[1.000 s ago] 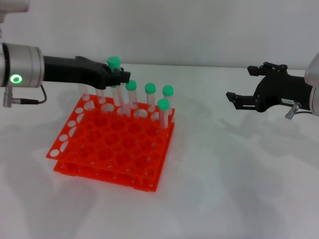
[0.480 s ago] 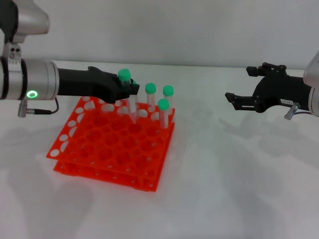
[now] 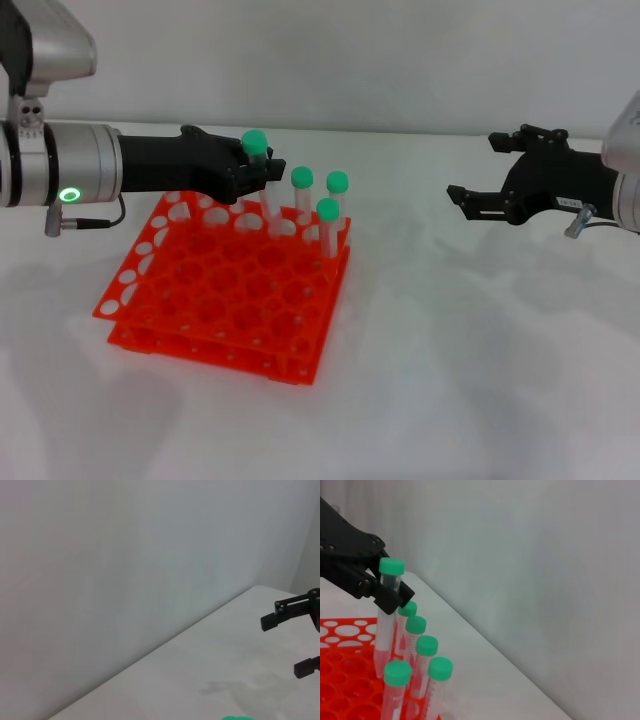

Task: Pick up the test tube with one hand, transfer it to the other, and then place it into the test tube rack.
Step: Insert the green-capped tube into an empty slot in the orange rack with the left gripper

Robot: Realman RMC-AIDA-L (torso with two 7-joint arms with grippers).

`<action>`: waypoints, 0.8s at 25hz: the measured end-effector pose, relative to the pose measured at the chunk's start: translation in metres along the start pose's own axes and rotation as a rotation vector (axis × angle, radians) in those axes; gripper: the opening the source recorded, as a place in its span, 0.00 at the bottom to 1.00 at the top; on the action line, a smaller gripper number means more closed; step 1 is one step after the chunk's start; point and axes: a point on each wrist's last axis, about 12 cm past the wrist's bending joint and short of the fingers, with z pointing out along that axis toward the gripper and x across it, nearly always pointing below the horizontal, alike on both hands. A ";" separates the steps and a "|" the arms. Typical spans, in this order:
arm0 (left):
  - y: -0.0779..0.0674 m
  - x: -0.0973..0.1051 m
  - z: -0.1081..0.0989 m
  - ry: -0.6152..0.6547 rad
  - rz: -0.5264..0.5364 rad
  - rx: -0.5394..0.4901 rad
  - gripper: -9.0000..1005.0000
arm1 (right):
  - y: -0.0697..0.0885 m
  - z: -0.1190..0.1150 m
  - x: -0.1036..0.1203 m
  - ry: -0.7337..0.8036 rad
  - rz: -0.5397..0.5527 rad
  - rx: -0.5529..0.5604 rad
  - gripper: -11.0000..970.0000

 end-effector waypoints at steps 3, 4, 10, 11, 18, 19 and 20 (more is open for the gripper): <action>-0.002 0.001 0.003 -0.001 0.000 0.012 0.22 | 0.000 0.001 -0.001 -0.001 -0.003 -0.003 0.88; -0.002 0.001 0.004 0.000 -0.001 0.014 0.22 | 0.000 0.001 -0.001 -0.001 -0.003 -0.003 0.88; -0.002 0.004 0.006 0.007 -0.005 0.011 0.22 | 0.001 0.002 -0.002 -0.002 -0.002 -0.004 0.88; -0.002 0.005 0.007 0.008 -0.004 0.011 0.22 | 0.001 0.002 -0.002 -0.002 -0.002 -0.004 0.88; -0.003 0.010 0.013 0.010 0.010 0.011 0.22 | 0.001 0.002 -0.003 -0.003 -0.004 -0.009 0.88; -0.004 0.012 0.017 0.011 0.009 0.010 0.22 | 0.001 0.002 -0.003 -0.003 -0.004 -0.010 0.88; -0.004 0.012 0.017 0.011 0.009 0.010 0.22 | 0.001 0.002 -0.003 -0.003 -0.004 -0.010 0.88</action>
